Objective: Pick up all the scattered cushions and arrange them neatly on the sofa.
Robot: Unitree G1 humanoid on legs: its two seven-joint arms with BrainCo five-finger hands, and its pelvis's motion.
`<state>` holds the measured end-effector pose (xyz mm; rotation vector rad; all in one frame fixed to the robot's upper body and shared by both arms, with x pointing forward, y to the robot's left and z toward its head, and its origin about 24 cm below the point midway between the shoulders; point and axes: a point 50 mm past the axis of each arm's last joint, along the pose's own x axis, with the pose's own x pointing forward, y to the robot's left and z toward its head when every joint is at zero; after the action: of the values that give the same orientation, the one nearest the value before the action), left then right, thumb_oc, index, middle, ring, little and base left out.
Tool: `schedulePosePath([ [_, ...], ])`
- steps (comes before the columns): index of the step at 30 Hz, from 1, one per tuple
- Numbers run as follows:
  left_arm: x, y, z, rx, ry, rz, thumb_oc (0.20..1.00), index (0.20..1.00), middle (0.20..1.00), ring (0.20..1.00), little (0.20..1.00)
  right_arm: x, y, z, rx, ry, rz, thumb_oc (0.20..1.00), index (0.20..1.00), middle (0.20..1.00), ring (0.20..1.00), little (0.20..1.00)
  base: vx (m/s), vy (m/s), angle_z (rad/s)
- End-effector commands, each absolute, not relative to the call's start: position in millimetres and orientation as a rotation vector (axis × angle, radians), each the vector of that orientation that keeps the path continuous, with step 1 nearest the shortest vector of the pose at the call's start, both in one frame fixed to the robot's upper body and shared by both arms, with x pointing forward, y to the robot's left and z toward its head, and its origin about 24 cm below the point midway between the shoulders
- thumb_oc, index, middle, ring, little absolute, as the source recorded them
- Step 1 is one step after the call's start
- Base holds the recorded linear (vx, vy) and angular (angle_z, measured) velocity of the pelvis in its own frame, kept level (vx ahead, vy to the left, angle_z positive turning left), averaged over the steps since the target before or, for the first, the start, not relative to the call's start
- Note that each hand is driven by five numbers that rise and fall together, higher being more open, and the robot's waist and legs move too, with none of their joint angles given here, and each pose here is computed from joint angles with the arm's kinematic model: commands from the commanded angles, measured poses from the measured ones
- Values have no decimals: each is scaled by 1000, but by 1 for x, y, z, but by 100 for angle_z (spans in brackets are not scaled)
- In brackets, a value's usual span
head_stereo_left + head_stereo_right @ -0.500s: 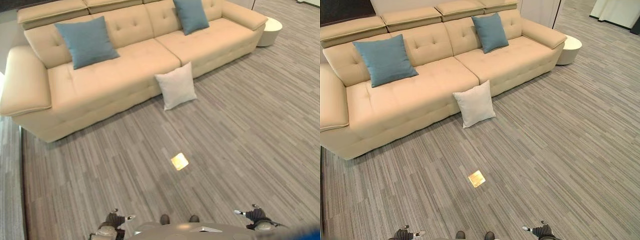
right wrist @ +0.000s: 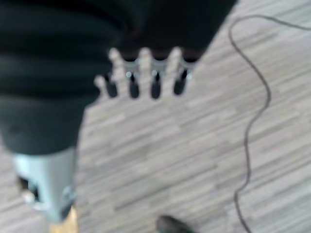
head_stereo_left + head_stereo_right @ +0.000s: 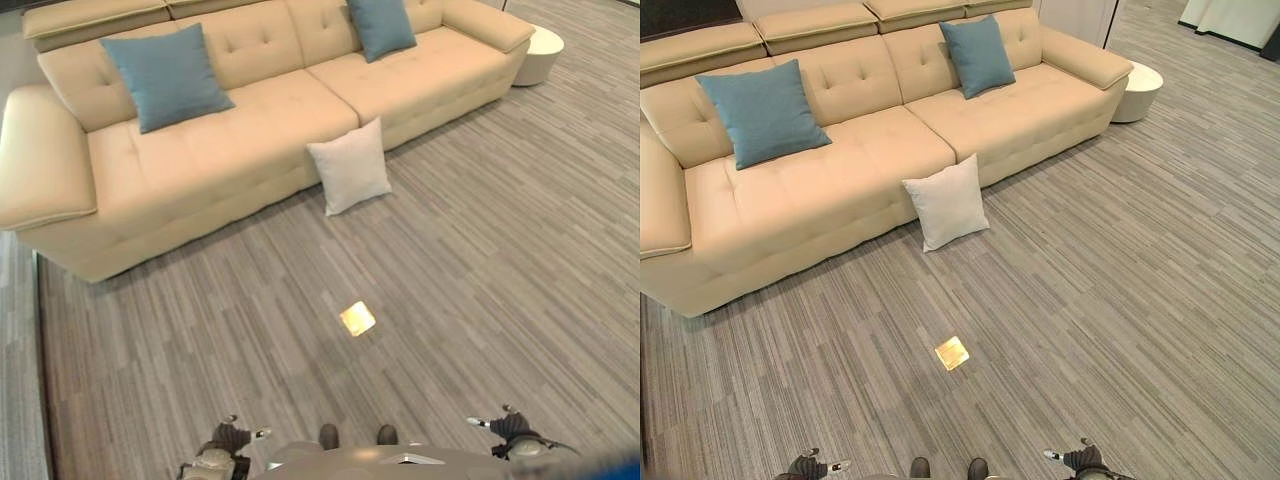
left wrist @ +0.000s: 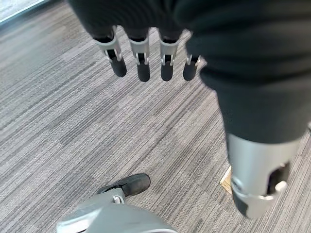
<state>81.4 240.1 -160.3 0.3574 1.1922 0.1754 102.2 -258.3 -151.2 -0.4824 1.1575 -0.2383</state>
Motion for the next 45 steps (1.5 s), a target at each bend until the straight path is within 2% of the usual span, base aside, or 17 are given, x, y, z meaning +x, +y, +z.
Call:
schedulePosePath([
  [1,93,241,-159,404,1202,169,1000,1000,1000,1000,1000,116,-261,-147,-535,1132,-212,1000,1000,1000,1000,1000,29,27,-4],
  [5,95,242,-159,409,1196,164,1000,1000,1000,1000,1000,119,-259,-147,-541,1129,-202,1000,1000,1000,1000,1000,0,19,-6],
  [12,113,242,-154,428,1146,150,1000,1000,1000,1000,1000,150,-252,-137,-564,1029,-167,1000,1000,1000,1000,1000,-11,83,-23],
  [18,124,241,-150,406,1105,163,1000,1000,1000,1000,1000,151,-254,-136,-586,1024,-158,1000,1000,1000,1000,1000,180,-49,-20],
  [24,128,235,-151,400,1091,131,1000,1000,1000,1000,1000,136,-257,-141,-587,1063,-153,1000,1000,1000,1000,1000,277,-187,43],
  [30,154,220,-144,374,1006,86,1000,1000,1000,1000,1000,138,-264,-138,-558,1049,-204,1000,1000,1000,1000,1000,133,-168,28],
  [38,138,232,-148,391,1065,115,1000,1000,1000,1000,1000,130,-261,-142,-559,1074,-191,1000,1000,1000,1000,1000,264,76,2],
  [45,133,246,-146,412,1080,145,1000,1000,1000,1000,1000,142,-249,-141,-540,1038,-152,1000,1000,1000,1000,1000,164,180,-24],
])
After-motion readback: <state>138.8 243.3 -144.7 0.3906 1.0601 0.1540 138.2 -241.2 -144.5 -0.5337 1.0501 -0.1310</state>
